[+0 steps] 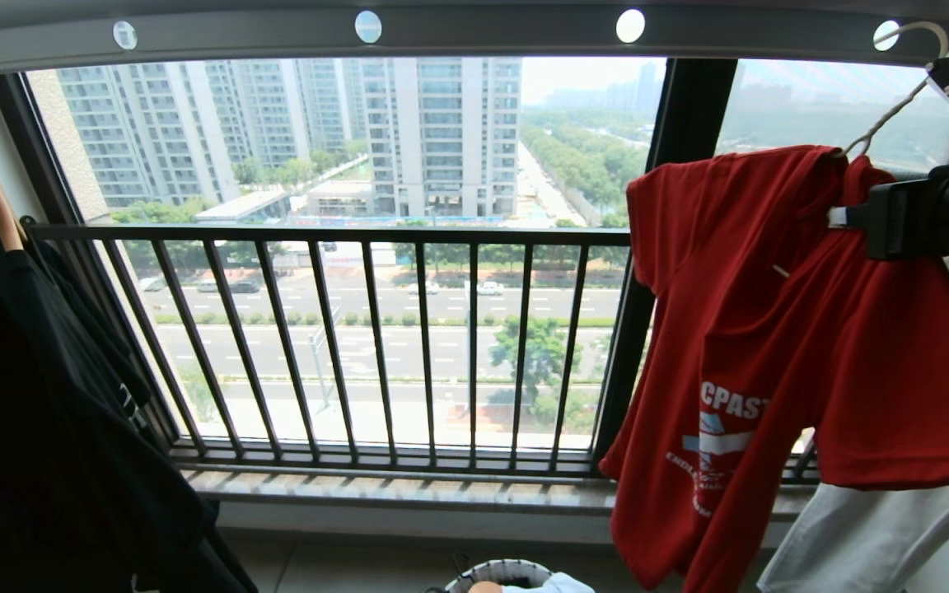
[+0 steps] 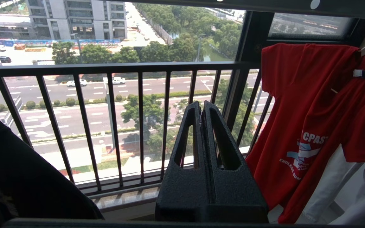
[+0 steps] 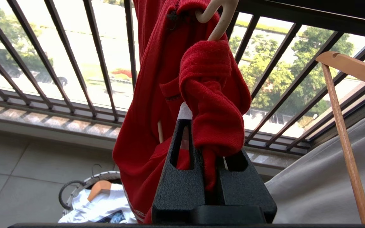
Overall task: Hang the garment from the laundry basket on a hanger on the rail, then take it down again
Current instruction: Hang the clothes rack on the clothesline
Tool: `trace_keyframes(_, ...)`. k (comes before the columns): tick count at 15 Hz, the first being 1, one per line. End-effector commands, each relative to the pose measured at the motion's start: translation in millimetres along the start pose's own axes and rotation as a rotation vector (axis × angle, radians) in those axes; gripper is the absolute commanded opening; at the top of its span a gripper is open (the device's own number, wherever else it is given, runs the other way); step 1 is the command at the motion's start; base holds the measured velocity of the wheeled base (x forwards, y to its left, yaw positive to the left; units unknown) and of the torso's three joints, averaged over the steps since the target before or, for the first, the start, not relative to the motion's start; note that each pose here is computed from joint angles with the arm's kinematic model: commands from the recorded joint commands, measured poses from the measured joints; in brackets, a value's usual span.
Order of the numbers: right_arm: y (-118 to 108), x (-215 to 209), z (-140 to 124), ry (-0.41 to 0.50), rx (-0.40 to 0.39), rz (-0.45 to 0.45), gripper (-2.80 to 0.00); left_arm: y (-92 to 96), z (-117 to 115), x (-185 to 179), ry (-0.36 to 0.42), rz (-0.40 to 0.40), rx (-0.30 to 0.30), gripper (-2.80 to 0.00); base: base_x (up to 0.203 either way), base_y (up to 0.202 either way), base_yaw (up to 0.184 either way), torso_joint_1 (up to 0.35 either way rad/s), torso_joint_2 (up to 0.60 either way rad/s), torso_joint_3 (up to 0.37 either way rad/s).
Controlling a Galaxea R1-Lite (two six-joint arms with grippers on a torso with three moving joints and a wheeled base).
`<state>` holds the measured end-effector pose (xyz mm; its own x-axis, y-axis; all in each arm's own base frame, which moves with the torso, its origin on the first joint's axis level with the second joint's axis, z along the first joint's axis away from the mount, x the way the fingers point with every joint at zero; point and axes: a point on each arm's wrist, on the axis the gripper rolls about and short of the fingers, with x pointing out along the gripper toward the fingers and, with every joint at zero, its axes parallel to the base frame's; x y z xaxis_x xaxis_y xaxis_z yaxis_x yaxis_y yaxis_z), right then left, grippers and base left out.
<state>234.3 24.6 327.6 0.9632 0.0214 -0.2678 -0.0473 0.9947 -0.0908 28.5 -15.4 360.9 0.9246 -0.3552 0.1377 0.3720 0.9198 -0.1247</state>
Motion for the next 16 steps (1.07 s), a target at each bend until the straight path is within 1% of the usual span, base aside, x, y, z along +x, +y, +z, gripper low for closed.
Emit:
trace_keyframes(1,1,6,-4,0.026,-0.009,-0.005,-2.80,-0.3,0,1,0.004,0.003,0.001,-2.80,0.000,0.000,0.000,0.000,0.00,0.000)
trace_keyframes(4,1,7,-9,0.045,-0.025,-0.005,-2.80,-0.5,-1,2,0.005,0.003,0.001,-2.80,0.000,0.000,0.000,0.000,0.00,0.000)
trace_keyframes(6,1,5,-8,0.040,-0.039,-0.004,-2.80,-0.5,-1,2,0.005,0.003,0.001,-2.80,0.000,0.000,0.000,0.000,0.00,0.000)
trace_keyframes(7,1,5,-8,0.039,-0.040,-0.004,0.00,-0.7,-1,2,0.006,0.003,0.002,-2.80,0.000,0.000,0.000,0.000,0.00,0.000)
trace_keyframes(10,1,-4,-10,0.030,-0.038,-0.004,0.00,-1.0,-1,3,0.009,0.003,0.003,-2.80,0.000,0.000,0.000,0.000,0.00,0.000)
trace_keyframes(13,0,-11,-22,0.055,-0.037,-0.007,0.00,-1.0,-1,3,0.009,0.003,0.003,-2.80,0.000,0.000,0.000,0.000,0.00,0.000)
trace_keyframes(16,-7,-24,-42,0.098,-0.029,-0.039,0.00,-0.9,-1,2,0.009,0.003,0.003,-2.80,0.000,0.000,0.000,0.000,0.00,0.000)
